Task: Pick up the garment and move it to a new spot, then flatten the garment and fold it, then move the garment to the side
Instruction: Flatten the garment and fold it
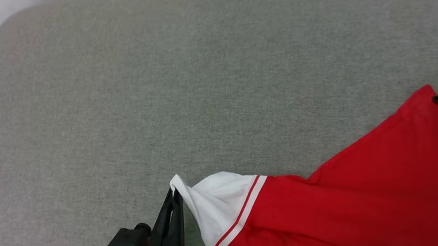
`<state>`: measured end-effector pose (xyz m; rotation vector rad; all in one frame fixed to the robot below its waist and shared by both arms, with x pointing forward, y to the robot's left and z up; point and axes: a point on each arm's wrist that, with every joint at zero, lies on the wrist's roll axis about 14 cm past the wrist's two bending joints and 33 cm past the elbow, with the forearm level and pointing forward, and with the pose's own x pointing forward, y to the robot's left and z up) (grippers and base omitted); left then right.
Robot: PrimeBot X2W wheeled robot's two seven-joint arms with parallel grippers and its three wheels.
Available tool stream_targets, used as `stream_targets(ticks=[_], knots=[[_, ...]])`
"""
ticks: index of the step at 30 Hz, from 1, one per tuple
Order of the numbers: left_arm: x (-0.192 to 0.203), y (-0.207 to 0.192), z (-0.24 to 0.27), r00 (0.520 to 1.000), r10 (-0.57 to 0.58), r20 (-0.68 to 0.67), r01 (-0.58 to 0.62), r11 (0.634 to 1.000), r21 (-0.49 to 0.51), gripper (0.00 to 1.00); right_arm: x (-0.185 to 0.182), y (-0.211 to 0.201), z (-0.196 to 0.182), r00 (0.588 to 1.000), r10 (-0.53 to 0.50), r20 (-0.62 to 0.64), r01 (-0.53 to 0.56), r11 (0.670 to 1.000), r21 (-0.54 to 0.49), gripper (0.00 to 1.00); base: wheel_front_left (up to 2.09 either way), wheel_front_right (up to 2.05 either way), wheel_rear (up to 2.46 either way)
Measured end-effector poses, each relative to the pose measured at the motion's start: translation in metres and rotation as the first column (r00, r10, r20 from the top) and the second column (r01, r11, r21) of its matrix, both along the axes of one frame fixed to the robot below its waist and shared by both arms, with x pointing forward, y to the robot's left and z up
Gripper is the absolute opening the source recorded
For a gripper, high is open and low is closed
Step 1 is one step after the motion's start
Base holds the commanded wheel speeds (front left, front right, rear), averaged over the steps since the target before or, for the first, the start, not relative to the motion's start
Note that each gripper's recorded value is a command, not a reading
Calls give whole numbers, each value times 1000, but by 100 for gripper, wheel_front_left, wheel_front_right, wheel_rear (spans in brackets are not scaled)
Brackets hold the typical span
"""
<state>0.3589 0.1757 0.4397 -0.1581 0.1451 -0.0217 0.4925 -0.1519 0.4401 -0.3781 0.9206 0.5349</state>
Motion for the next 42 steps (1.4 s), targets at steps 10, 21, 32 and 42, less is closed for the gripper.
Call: stream_targets(ticks=[10, 21, 32, 42], knots=[[7, 6, -12, 999, 25, -34, -25, 1000, 7, 0, -2, 2, -75, 980, 54, -190, -77, 990, -116, 100, 0, 0, 0], [4, 10, -10, 999, 32, -31, -32, 999, 6, 0, -8, 15, -75, 988, 86, -130, -92, 995, -39, 0, 0, 0, 0], [5, 14, 28, 996, -7, 92, 2, 999, 51, 0, 11, 21, 17, 978, -19, 206, -27, 975, 219, 0, 0, 0, 0], [39, 10, 130, 927, -105, 360, 60, 989, 133, 0, 14, -2, 123, 860, -153, 486, -42, 929, 367, 0, 0, 0, 0]])
